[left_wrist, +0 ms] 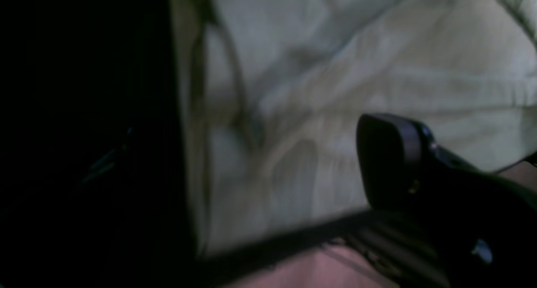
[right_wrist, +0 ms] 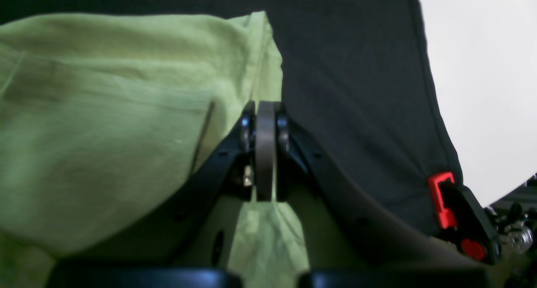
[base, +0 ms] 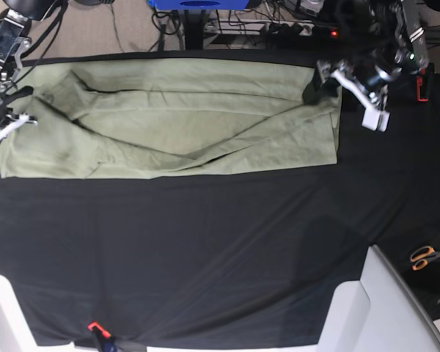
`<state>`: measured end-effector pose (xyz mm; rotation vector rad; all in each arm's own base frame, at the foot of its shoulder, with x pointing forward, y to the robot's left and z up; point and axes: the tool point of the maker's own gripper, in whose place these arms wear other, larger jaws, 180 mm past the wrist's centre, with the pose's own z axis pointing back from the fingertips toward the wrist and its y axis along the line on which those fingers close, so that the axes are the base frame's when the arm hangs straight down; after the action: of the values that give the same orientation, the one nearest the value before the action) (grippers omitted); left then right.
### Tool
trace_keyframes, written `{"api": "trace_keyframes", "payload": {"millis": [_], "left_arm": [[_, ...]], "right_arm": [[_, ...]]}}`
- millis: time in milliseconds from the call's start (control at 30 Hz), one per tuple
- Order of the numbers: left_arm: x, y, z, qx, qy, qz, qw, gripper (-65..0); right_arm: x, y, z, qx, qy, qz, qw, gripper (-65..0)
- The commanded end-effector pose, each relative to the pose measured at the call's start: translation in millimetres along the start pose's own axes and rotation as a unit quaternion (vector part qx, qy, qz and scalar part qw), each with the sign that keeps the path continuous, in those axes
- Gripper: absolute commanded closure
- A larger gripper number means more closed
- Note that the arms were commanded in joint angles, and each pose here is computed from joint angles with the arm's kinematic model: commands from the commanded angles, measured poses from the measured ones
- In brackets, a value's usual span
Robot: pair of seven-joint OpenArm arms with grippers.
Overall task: Fold the T-shirt properly
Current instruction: 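Release the shirt and raise both grippers above the collar edge, then grasp the shirt's end with the left gripper and fold it inward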
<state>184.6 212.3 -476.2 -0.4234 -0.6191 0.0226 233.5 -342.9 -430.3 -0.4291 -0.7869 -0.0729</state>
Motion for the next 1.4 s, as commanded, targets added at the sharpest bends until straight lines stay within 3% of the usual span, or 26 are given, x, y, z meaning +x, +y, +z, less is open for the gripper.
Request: {"api": "trace_keyframes", "payload": {"millis": [0,500,767,800,833,967,1167,1267,1367], "left_arm": [[-15.5,-1.7,-2.0,0.001,0.027,0.0,1.0,-65.0],[11.6,-0.1,-11.6,-0.001,-0.016,0.009,1.0,-65.0],[-3.5,-15.2,-38.8,-0.026,0.004,0.045,0.999,-65.0],[-4.9,-14.3,-39.6,-0.026,0.005,0.048,0.998,-62.2],[-6.6,-13.5,-40.4,-0.026,0.007,0.052,0.998,-52.0],[-2.5,-6.7,-40.6,-0.021,0.007,0.052,0.998,0.0],[21.1,11.5,-27.2,-0.003,-0.006,0.017,1.0,0.0],[31.9,13.8,-19.2,0.003,-0.014,-0.006,1.0,0.0],[36.6,15.3,-16.5,0.005,-0.014,-0.018,1.0,0.0]], "right_arm": [[17.2,-9.9,0.9,-0.013,-0.027,0.004,0.9995,0.0],[15.5,-11.7,4.1,-0.014,-0.027,0.008,0.9995,0.0],[15.5,-11.7,4.1,-0.014,-0.027,0.008,0.9995,0.0],[15.5,-11.7,4.1,-0.014,-0.027,0.008,0.9995,0.0],[15.5,-11.7,4.1,-0.014,-0.027,0.008,0.9995,0.0],[15.6,-11.7,4.1,-0.014,-0.027,0.008,0.9995,0.0],[17.5,-3.3,7.1,0.005,-0.031,0.012,0.9994,0.0],[33.3,30.9,30.3,0.051,-0.044,0.018,0.9976,0.0],[57.3,79.5,59.3,0.122,-0.048,0.09,0.9873,0.0]]}}
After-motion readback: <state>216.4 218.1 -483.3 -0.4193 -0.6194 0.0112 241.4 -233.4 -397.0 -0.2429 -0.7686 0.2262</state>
